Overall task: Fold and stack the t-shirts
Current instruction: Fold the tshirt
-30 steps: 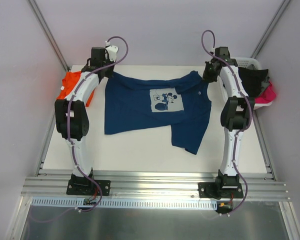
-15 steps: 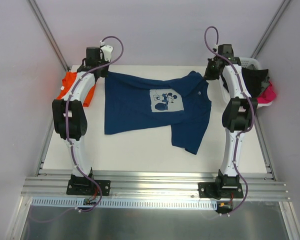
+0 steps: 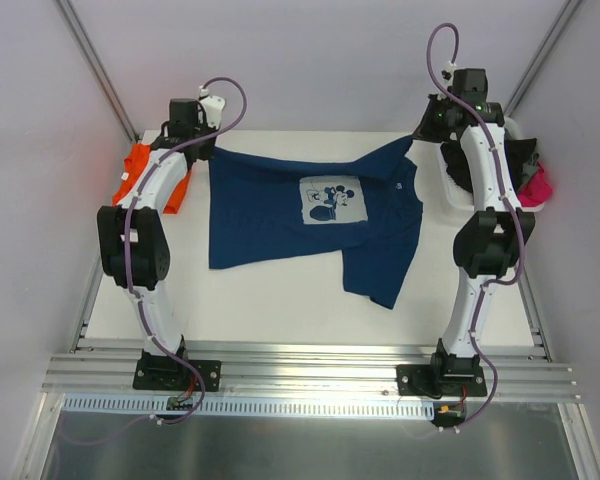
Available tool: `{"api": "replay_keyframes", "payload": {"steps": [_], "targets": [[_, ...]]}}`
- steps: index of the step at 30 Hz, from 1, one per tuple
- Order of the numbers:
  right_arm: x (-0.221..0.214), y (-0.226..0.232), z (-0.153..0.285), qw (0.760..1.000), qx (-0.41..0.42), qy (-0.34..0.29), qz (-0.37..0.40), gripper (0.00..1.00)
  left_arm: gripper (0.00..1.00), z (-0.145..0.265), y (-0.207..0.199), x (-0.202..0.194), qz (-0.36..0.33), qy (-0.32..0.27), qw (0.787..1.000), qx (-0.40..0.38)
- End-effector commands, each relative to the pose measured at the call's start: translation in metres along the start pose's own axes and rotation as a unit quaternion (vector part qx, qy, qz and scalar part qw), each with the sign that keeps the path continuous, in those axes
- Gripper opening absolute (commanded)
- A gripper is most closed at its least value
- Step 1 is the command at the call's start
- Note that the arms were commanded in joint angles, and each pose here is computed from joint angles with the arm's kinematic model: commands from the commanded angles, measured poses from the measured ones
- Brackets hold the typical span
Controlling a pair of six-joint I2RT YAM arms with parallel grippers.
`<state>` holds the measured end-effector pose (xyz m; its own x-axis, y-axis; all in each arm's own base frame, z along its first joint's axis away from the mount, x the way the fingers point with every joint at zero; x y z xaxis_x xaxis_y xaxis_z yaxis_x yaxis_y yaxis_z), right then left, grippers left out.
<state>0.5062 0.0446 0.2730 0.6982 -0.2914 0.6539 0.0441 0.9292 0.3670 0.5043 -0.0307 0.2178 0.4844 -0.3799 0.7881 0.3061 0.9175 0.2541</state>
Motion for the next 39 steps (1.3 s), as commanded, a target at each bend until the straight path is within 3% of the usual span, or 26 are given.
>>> {"api": "replay_keyframes", "payload": {"steps": [1,17,32,39], "targets": [[0.013,0.023,0.039,0.999,0.032,-0.034,-0.009,0.0,0.0,0.028,0.003,0.019,-0.002,-0.033,0.999,0.004],[-0.007,0.025,0.064,0.999,0.039,-0.01,-0.013,0.0,0.0,0.062,-0.004,-0.001,-0.006,-0.017,1.0,0.005],[-0.07,-0.004,0.047,0.995,0.008,0.099,-0.02,0.0,0.0,0.048,-0.027,-0.031,0.009,0.03,0.998,-0.047],[-0.082,-0.011,0.045,0.993,0.0,0.119,-0.014,0.0,0.0,0.038,-0.036,-0.033,0.011,0.038,0.997,-0.061]]}}
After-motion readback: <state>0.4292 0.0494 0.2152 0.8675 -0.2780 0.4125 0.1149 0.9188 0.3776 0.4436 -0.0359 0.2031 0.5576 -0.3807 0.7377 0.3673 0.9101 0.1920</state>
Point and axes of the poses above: each gripper's point midway between its finger pads, its own z axis back along the fingers, its own y axis along the line the jaws close on, x = y × z, the point moved 6 cm from there along z, back along the fingers, and after that the axes turned 3 degrees about -z, right-handed, at the moved point
